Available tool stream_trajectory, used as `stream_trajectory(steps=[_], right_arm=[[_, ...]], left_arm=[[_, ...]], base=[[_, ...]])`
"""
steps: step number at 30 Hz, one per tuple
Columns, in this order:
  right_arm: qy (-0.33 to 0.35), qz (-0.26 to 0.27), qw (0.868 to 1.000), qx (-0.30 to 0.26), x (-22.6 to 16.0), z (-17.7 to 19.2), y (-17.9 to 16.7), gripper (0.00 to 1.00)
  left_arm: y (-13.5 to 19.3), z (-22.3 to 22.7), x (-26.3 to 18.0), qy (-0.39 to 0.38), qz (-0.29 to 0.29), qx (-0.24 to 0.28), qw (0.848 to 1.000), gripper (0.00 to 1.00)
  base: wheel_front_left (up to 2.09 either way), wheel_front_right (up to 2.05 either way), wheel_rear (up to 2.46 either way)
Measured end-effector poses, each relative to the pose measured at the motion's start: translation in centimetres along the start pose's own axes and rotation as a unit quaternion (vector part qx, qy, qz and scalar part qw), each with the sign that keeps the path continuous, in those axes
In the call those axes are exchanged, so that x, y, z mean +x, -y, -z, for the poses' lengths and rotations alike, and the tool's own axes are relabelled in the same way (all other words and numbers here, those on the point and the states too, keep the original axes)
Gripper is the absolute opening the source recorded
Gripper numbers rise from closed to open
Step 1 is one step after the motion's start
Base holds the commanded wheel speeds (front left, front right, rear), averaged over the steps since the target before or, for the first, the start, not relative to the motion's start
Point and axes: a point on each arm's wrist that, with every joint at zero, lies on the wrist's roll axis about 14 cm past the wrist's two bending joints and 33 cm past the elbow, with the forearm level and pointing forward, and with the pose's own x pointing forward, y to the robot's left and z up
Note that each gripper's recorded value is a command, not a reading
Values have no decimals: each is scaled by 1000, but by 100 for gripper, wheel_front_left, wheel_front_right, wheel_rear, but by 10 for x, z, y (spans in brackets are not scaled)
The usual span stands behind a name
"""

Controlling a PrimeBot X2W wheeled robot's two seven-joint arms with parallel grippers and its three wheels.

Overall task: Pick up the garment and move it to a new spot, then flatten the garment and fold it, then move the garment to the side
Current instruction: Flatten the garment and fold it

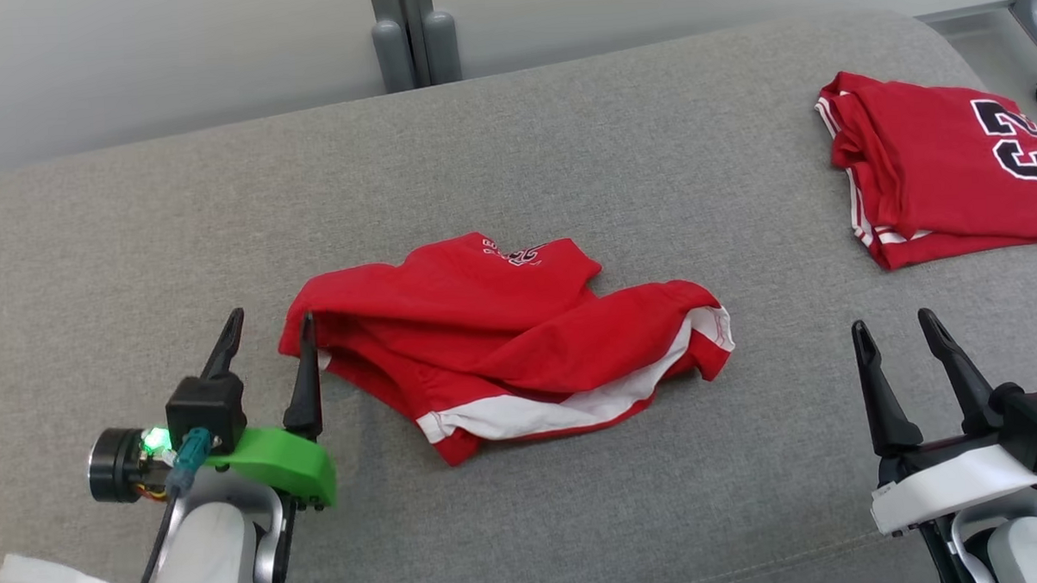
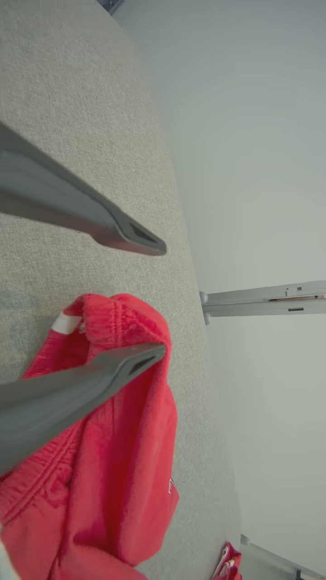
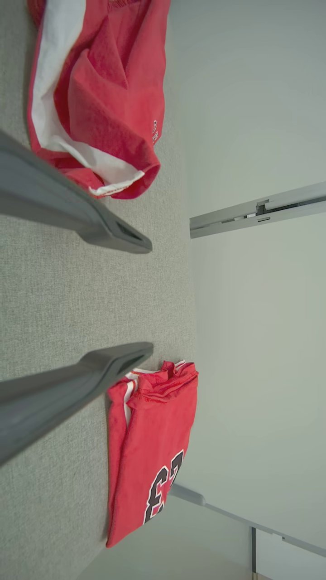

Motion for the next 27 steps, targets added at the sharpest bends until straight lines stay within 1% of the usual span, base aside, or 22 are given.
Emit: stream_trajectory(steps=[5,13,20,27], right_arm=[[11,-14,1000,2,-1,-6,-10,100],[23,-35,999,5,-6,-13,-27,100],[40,-49,998,3,-11,-25,-38,100],[47,-52,998,1,-17,-31,-41,100]], left_arm=[[-5,-5,-31,15,-25,-14,999,100],[-18,-28,-65,57,-65,-26,996,100],[-24,-39,-88,76,-85,-23,993,100],[-30,-40,-102,81,-99,-21,992,100]], base=[[0,0,0],[0,0,0],[0,0,0],[0,0,0]])
